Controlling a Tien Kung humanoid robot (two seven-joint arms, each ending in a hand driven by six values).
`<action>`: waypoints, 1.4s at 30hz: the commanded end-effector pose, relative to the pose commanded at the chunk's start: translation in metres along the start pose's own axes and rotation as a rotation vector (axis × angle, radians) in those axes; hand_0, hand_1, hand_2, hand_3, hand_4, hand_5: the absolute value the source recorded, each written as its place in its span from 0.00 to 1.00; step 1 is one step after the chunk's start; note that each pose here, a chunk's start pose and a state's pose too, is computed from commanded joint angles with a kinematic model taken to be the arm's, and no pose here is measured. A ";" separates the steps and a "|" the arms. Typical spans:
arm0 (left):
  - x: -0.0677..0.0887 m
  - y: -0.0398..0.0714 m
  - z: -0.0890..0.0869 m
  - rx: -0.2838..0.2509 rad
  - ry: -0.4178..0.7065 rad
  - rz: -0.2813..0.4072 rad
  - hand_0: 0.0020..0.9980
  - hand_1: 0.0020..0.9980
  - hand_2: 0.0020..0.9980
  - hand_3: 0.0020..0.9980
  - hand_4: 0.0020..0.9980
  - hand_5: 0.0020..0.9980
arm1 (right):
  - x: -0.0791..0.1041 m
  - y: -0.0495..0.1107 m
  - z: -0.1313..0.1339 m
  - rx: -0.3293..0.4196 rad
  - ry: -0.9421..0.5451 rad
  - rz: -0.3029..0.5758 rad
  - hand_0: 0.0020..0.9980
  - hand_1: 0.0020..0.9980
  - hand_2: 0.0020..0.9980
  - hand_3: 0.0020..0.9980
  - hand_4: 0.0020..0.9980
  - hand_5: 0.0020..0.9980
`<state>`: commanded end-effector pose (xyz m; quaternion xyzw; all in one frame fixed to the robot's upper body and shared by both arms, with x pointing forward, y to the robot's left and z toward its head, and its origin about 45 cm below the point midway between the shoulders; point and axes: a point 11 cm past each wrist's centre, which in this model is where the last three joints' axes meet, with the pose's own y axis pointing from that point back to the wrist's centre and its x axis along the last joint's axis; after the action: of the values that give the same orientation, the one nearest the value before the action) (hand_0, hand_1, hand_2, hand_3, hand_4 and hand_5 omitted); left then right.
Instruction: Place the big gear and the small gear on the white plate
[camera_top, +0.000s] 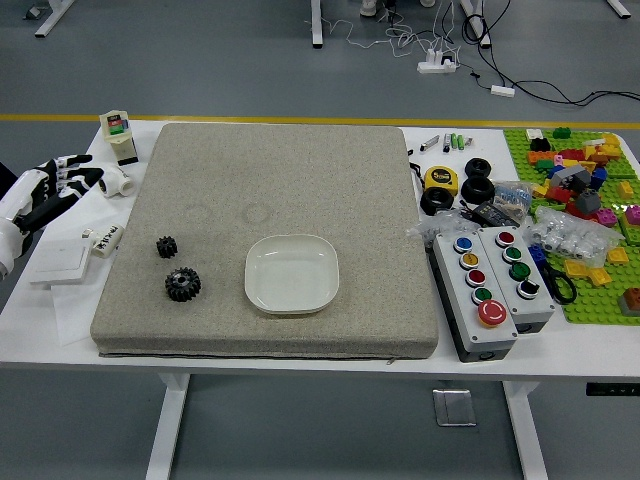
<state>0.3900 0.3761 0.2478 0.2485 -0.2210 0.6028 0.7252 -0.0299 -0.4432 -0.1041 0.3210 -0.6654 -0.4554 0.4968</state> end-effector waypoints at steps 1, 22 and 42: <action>-0.004 -0.002 0.001 -0.004 -0.035 -0.023 0.70 0.73 0.77 0.84 0.98 0.24 | 0.000 0.000 0.000 0.000 0.000 0.000 0.79 0.82 0.86 0.83 0.96 0.82; -0.069 -0.009 -0.004 -0.012 -0.890 -0.331 0.63 0.67 0.73 0.80 0.95 0.12 | -0.001 0.000 -0.008 0.020 -0.015 -0.002 0.79 0.82 0.86 0.83 0.96 0.82; -0.090 -0.022 0.005 -0.032 -0.900 -0.388 0.54 0.58 0.60 0.63 0.74 0.09 | -0.002 0.000 -0.011 0.024 -0.010 -0.003 0.78 0.82 0.86 0.83 0.96 0.82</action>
<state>0.3959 0.3008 0.1940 0.5100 -0.4714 0.2859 0.6603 -0.0189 -0.4441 -0.1036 0.3256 -0.6730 -0.4495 0.4889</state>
